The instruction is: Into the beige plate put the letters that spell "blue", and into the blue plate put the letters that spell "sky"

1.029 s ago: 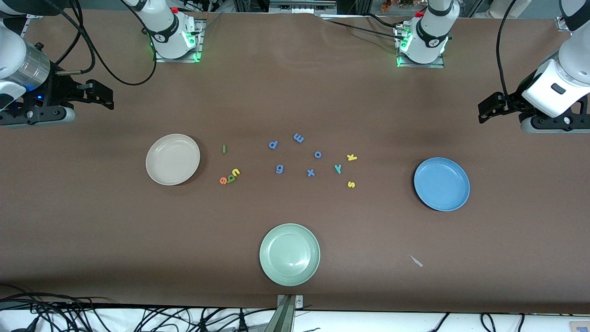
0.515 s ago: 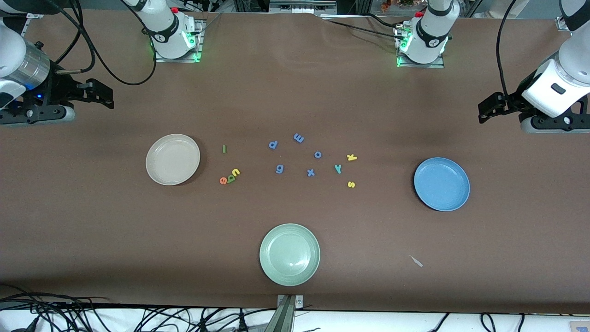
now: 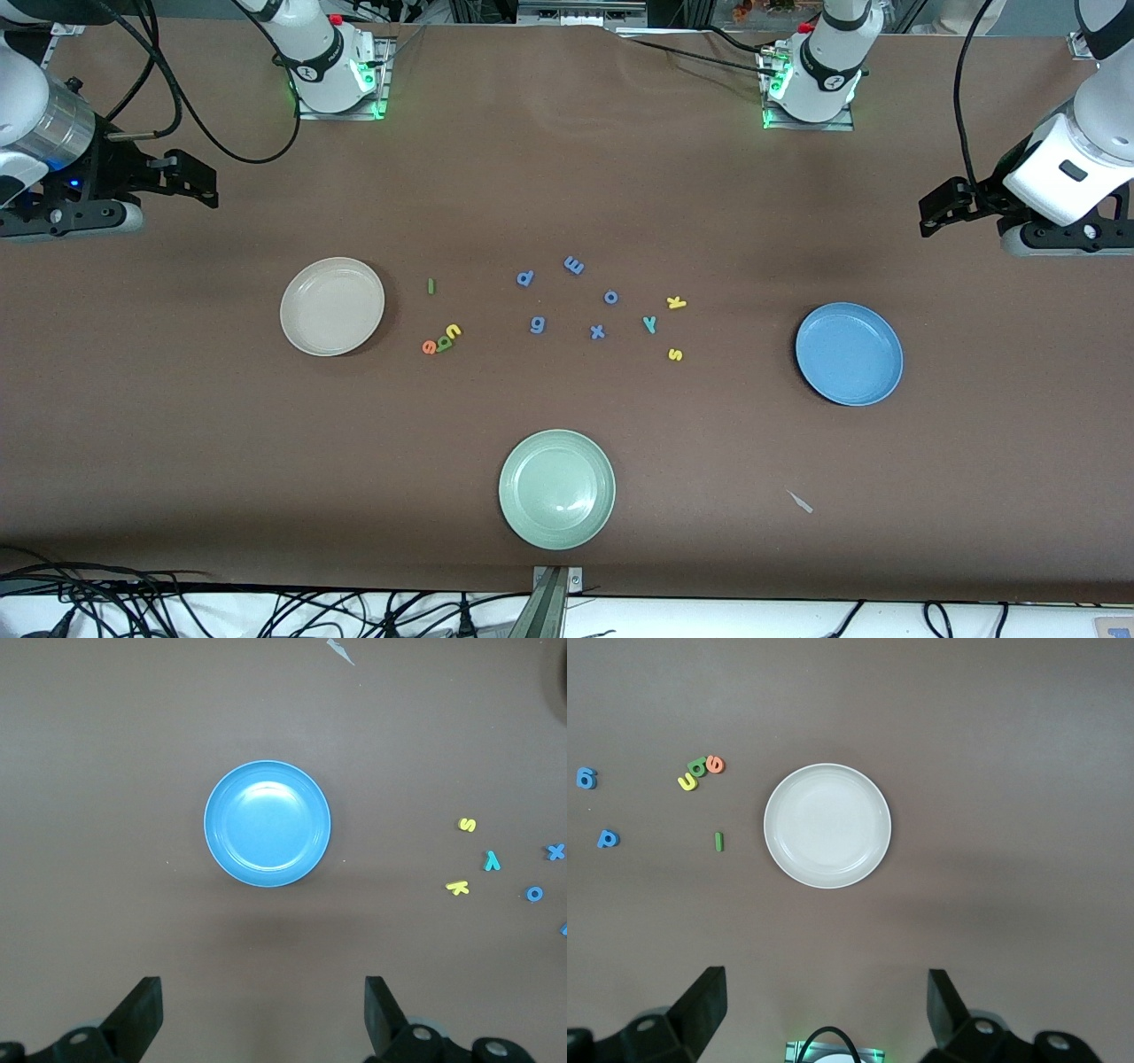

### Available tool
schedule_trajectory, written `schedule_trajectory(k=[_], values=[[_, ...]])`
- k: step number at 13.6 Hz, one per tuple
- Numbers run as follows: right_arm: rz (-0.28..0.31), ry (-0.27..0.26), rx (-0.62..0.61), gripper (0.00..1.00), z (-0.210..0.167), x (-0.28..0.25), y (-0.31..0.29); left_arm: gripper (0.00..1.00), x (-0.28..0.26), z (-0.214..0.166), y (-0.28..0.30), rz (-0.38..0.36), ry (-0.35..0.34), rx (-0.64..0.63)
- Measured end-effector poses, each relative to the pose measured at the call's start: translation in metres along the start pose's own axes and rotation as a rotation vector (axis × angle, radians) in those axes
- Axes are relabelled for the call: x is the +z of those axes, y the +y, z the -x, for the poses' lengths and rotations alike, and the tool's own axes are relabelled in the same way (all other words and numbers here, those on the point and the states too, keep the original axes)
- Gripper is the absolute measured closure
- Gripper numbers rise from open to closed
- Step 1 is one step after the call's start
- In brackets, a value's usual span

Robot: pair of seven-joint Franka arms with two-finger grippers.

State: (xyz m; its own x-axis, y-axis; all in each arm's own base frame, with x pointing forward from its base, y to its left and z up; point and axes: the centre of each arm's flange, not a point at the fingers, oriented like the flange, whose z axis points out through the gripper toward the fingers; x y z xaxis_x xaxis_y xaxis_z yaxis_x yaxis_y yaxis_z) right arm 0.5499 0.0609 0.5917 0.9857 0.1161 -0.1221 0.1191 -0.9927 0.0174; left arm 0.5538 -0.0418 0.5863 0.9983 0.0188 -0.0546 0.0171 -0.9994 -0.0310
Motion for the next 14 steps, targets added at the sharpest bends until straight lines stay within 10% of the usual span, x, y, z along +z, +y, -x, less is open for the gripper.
schedule_trajectory(k=[14], values=[[0.0, -0.007, 0.001, 0.0, 0.0028, 0.0031, -0.0001, 0.0, 0.0083, -0.0037, 0.002, 0.0, -0.017, 0.004]])
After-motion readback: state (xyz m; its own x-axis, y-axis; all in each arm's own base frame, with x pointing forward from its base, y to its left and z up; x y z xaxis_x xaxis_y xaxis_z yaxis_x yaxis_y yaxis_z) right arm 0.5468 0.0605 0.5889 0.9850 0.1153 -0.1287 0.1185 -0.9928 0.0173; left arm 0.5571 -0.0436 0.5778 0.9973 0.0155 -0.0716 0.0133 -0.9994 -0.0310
